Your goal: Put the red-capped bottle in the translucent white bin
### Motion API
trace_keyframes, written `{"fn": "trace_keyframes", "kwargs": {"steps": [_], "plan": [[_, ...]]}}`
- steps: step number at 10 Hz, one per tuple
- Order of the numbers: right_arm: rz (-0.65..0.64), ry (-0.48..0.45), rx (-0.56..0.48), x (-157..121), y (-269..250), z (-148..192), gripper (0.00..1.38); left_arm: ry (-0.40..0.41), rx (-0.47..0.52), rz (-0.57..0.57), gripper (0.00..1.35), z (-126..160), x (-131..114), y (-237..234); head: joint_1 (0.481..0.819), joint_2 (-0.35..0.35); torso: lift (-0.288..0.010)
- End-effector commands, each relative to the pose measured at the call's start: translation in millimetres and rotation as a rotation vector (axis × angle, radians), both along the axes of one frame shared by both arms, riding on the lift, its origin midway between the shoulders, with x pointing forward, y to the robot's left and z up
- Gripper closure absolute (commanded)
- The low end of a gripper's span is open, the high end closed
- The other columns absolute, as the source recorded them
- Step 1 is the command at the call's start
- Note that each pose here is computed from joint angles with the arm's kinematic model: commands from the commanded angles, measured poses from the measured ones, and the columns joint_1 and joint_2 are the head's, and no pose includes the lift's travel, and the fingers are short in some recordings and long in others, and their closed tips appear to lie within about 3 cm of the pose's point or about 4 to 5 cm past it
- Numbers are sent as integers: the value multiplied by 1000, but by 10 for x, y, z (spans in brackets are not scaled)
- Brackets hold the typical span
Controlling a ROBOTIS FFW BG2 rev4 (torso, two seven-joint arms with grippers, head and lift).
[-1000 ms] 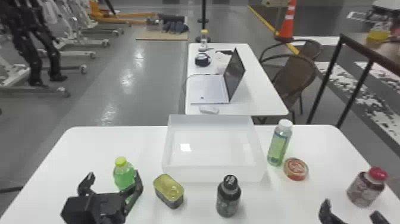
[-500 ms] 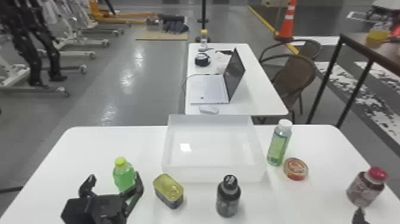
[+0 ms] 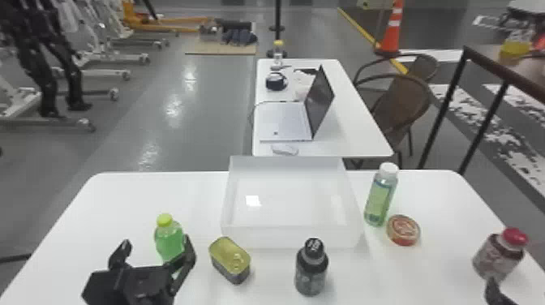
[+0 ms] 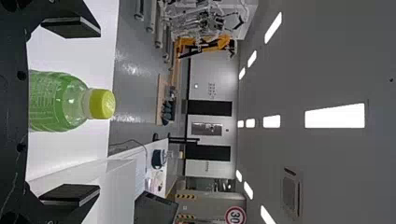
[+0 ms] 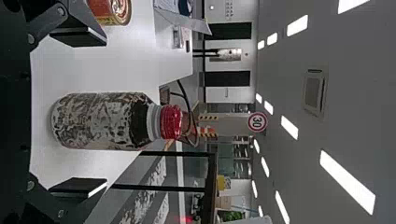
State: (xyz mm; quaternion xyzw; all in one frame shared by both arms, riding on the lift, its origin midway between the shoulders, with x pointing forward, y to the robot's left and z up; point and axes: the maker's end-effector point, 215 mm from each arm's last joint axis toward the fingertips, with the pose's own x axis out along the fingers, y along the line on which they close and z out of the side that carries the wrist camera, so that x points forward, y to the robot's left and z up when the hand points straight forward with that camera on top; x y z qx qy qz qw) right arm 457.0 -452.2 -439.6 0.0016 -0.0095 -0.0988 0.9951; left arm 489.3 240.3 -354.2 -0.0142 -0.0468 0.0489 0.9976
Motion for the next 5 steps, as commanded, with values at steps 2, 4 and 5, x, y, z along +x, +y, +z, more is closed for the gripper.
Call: {"fn": "trace_keyframes", "kwargs": {"steps": [2,4,5], "plan": [[-7,-8,25,127,-161,6,249,0,-7,3,125,-5,-7,5,549,0,-100],[14,-19,43,283,-200,37,271,0,-10,4,125,-9,-13,8,549,0,-100],[24,-21,50,371,-188,52,282,0,-11,4,124,-10,-13,9,549,0,-100]]}}
